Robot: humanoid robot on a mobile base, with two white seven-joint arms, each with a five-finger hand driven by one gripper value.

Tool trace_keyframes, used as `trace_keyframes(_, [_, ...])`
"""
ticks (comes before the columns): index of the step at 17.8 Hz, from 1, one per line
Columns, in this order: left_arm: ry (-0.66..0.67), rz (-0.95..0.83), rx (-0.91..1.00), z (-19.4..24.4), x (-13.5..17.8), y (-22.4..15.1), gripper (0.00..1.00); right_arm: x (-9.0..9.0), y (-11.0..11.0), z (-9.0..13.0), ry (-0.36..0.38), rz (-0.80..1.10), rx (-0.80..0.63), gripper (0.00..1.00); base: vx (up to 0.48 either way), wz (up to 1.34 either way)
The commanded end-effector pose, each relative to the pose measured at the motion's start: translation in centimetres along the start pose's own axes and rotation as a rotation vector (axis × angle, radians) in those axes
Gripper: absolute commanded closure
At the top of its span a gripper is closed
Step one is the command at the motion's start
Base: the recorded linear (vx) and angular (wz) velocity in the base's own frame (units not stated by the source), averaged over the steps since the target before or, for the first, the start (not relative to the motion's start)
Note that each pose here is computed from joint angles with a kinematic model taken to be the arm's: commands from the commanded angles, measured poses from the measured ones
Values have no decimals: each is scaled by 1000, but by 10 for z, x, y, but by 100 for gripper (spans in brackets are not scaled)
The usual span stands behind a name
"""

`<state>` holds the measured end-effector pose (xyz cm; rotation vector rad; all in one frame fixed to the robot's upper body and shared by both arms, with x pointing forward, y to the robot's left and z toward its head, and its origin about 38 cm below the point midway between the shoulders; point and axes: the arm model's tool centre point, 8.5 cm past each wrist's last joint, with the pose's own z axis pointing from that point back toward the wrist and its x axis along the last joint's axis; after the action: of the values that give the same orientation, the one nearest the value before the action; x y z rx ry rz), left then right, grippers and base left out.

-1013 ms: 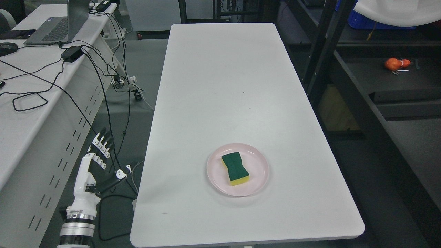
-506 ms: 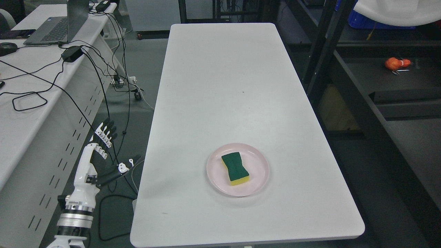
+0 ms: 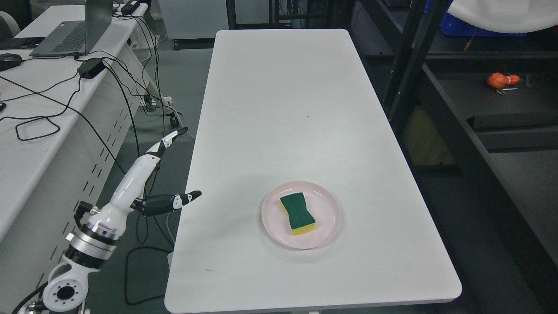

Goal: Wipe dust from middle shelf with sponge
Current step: 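Raise the left hand and reach over the sponge on the pink plate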

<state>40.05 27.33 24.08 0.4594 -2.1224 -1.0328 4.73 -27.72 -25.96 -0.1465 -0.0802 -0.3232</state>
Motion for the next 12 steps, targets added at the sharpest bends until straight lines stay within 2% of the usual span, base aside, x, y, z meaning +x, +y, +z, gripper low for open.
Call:
trace_keyframes(1, [-34,-442,-311,-36,-22,9,7,2,-10,-1,49,3,-14,0,0,0])
trace_keyframes(3, [-46,-602,-431,-54,-38,10,7,2,-10,-1,49,3,-14,0,0,0])
trace_keyframes(7, [-41,-686,-532,-83,-50,6,7,2,-10,-1,49,3,-14,0,0,0])
trace_keyframes(8, [-65,-704,-556,-92,-45,-1,7,2,-10,-1,49,3,-14,0,0,0])
trace_keyframes(12, [-284,-683,-566,-136,13,-49,5,3,-10,-1,48,3,-13,0,0,0])
